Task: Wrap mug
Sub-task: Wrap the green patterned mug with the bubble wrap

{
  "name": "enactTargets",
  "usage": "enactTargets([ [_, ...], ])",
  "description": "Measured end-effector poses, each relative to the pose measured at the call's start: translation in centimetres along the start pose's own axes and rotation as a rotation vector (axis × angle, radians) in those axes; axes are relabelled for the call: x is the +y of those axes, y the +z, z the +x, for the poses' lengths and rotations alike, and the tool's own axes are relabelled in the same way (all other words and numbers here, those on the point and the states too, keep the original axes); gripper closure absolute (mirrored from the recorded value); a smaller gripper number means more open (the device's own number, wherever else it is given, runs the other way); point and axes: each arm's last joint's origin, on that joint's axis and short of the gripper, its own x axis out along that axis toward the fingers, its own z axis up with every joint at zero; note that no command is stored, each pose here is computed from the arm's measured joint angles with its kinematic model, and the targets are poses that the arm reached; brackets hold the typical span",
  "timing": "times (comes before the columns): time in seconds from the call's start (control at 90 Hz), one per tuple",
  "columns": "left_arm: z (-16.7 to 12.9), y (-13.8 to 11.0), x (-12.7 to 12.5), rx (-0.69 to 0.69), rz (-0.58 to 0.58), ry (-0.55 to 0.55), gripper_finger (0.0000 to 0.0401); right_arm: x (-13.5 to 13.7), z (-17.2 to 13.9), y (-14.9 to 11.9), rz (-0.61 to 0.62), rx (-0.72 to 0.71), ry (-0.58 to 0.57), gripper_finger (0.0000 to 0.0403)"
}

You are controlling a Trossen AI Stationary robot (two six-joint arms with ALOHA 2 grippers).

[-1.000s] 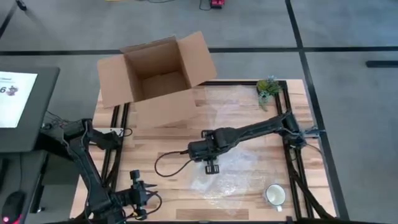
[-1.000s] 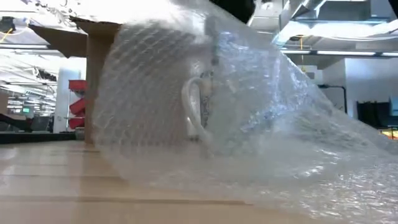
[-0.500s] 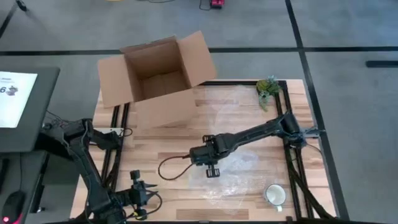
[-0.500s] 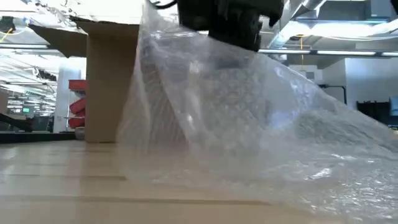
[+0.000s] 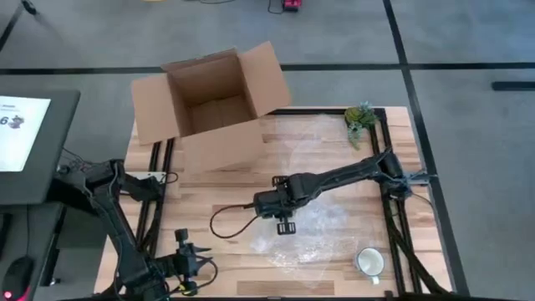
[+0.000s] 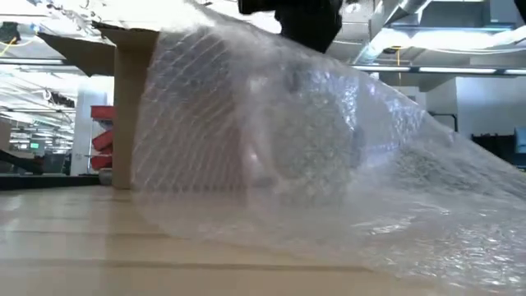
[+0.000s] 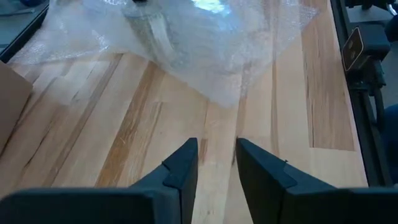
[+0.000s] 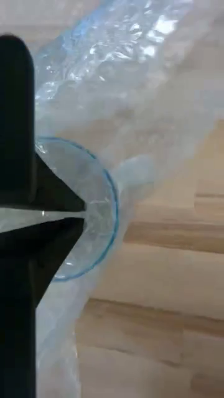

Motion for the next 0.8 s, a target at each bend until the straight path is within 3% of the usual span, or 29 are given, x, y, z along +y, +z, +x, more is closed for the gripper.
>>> enactTargets([
  [0.167,0.0,0.0,0.0,0.0,-0.002,0.0,0.0311,-0.1,-2.0,0.1,0.013,0.013,-0.005,0.0334],
  [0.322,0.0,0.0,0.0,0.0,-0.013,0.0,0.0311,0.8,-2.0,-0.1,-0.009,0.012,0.001,0.0331],
  [0.478,0.0,0.0,0.0,0.005,-0.017,-0.003,0.0311,1.5,0.3,-0.5,-0.011,0.016,0.011,0.0331],
  [0.8,0.0,0.0,-0.1,0.007,-0.019,-0.01,0.0311,0.1,5.2,-1.7,0.046,0.021,0.001,0.0332],
])
